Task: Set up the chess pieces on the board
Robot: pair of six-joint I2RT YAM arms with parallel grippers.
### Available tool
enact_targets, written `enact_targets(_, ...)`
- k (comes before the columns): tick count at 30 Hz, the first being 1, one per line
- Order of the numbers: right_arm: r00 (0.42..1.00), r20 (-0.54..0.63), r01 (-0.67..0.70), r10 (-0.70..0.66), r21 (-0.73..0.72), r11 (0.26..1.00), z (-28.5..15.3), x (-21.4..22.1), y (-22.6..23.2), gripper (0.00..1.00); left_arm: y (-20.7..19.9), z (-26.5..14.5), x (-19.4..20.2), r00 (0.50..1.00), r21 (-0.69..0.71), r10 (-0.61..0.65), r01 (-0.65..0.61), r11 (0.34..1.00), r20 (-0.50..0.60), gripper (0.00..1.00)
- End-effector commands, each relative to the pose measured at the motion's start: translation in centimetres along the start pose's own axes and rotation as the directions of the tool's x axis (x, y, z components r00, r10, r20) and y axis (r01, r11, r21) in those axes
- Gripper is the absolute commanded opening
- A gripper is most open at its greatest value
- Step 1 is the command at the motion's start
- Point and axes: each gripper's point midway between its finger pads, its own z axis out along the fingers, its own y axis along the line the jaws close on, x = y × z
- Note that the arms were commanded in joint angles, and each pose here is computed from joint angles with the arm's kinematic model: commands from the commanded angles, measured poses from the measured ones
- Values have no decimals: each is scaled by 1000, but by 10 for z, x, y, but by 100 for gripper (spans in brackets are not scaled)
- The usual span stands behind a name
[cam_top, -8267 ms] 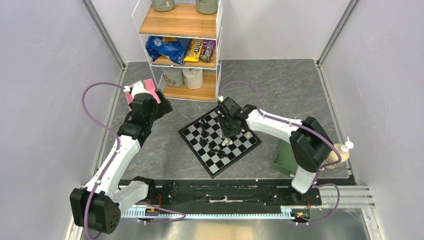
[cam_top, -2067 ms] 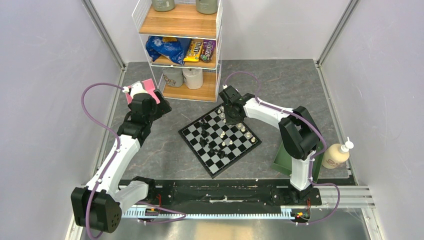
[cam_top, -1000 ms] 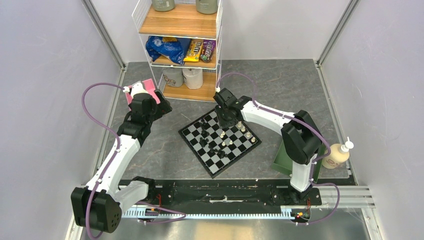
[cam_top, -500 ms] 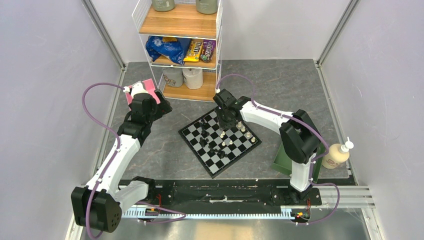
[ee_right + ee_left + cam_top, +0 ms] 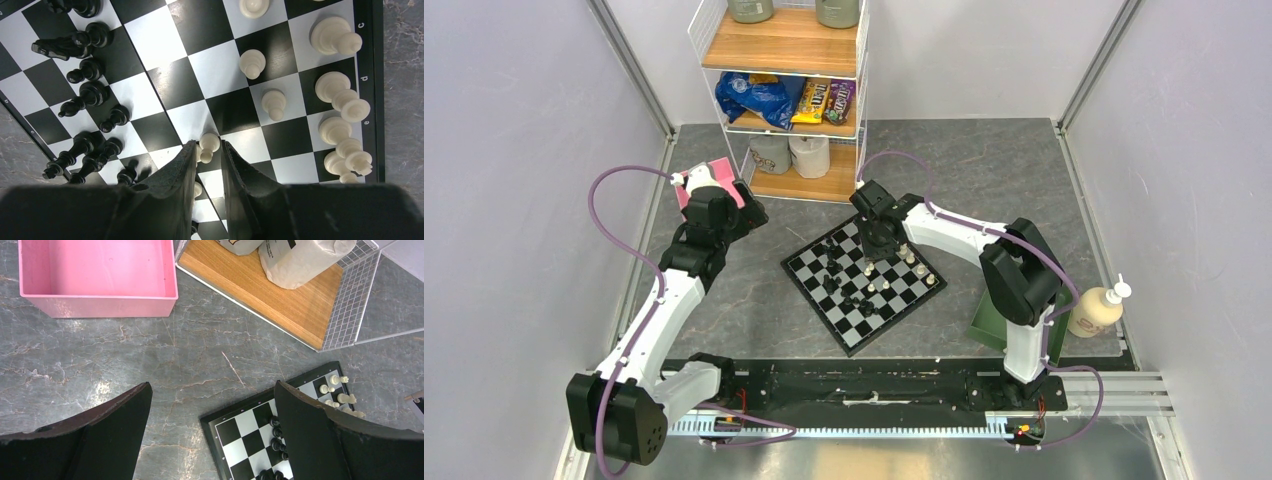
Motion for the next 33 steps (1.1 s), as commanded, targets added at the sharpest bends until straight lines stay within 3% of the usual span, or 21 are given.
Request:
enact_targets(1, 1000, -18, -4, 4, 4, 1000, 1, 6, 1, 32, -4, 1, -9, 999, 17, -7, 6, 1000, 34, 99)
enact_targets(18, 1000, -26, -7, 7, 8, 1000, -1, 12, 0, 32, -7, 1, -13, 999, 26, -8, 7, 1000, 38, 99)
enact_targets(27, 1000, 23, -2, 1, 39, 999, -8, 4, -7, 17, -4, 0, -11, 999, 16, -5, 5, 1000, 37, 99)
enact_targets(33, 998, 61, -14, 8, 101, 995, -17, 3, -26, 16, -3, 0, -9, 999, 13, -4, 4, 1000, 33, 99)
